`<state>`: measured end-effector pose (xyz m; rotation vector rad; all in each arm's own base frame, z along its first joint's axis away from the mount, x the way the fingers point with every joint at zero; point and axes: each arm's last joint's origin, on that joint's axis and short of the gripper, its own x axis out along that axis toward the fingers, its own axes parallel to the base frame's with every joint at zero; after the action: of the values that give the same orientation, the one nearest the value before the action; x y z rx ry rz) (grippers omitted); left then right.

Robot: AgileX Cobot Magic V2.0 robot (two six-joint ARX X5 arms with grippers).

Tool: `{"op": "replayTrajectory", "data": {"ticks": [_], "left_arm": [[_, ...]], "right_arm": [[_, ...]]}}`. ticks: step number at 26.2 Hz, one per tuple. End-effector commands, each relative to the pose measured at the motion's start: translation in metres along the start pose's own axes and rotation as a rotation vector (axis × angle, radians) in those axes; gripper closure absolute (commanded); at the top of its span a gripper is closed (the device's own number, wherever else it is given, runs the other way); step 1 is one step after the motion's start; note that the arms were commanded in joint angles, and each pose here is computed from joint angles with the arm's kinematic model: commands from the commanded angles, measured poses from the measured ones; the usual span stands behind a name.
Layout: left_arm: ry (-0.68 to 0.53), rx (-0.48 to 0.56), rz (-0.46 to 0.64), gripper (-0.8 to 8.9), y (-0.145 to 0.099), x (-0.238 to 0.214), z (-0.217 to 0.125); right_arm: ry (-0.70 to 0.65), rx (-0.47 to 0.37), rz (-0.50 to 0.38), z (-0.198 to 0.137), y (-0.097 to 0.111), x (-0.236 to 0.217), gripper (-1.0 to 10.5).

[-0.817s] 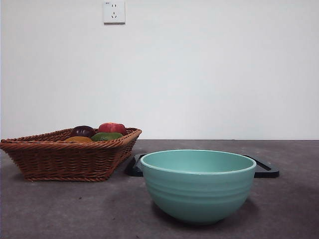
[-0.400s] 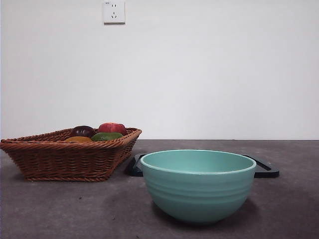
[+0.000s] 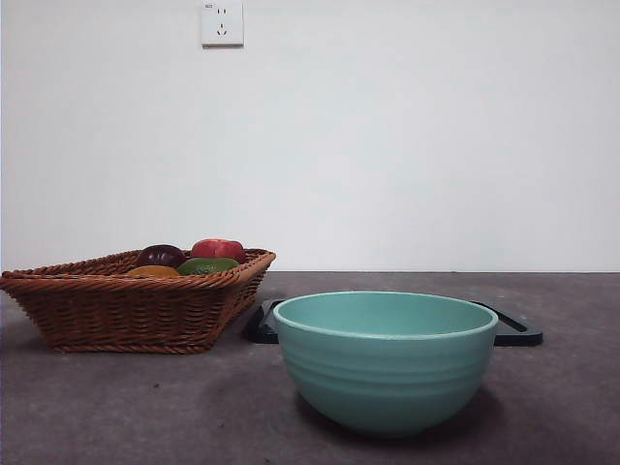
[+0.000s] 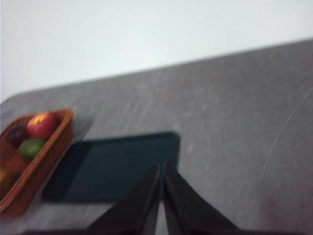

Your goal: Pick up the wifruite, put it on the bowl, pick up the plate, put it on desk

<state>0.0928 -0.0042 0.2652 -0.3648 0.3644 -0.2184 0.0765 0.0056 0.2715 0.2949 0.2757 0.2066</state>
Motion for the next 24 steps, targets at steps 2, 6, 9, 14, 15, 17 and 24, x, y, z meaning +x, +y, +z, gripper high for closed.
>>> {"op": "replayTrajectory", "data": {"ticks": [2, 6, 9, 14, 15, 17, 24], "left_arm": [[0.069, 0.095, -0.065, 8.03, -0.011, -0.001, 0.022], [0.171, 0.134, -0.113, 8.03, -0.021, 0.001, 0.037], [0.236, 0.155, -0.149, 8.03, -0.029, 0.003, 0.047], [0.367, 0.212, -0.247, 8.03, -0.054, 0.0, 0.067], [0.391, 0.22, -0.263, 8.03, -0.058, -0.002, 0.07], [0.431, 0.235, -0.295, 8.03, -0.066, -0.004, 0.075], [0.527, 0.271, -0.385, 8.04, -0.076, -0.008, 0.071]], "right_arm": [[0.114, -0.039, 0.047, 0.022, 0.008, 0.001, 9.4], [0.232, -0.059, 0.103, 0.043, 0.016, 0.006, 9.4], [0.296, -0.07, 0.159, 0.056, 0.023, 0.009, 9.4], [0.45, -0.109, 0.297, 0.074, 0.043, 0.016, 9.4], [0.482, -0.128, 0.328, 0.076, 0.048, 0.015, 9.4], [0.537, -0.157, 0.372, 0.078, 0.055, 0.014, 9.4], [0.658, -0.239, 0.481, 0.071, 0.068, 0.007, 9.4]]}}
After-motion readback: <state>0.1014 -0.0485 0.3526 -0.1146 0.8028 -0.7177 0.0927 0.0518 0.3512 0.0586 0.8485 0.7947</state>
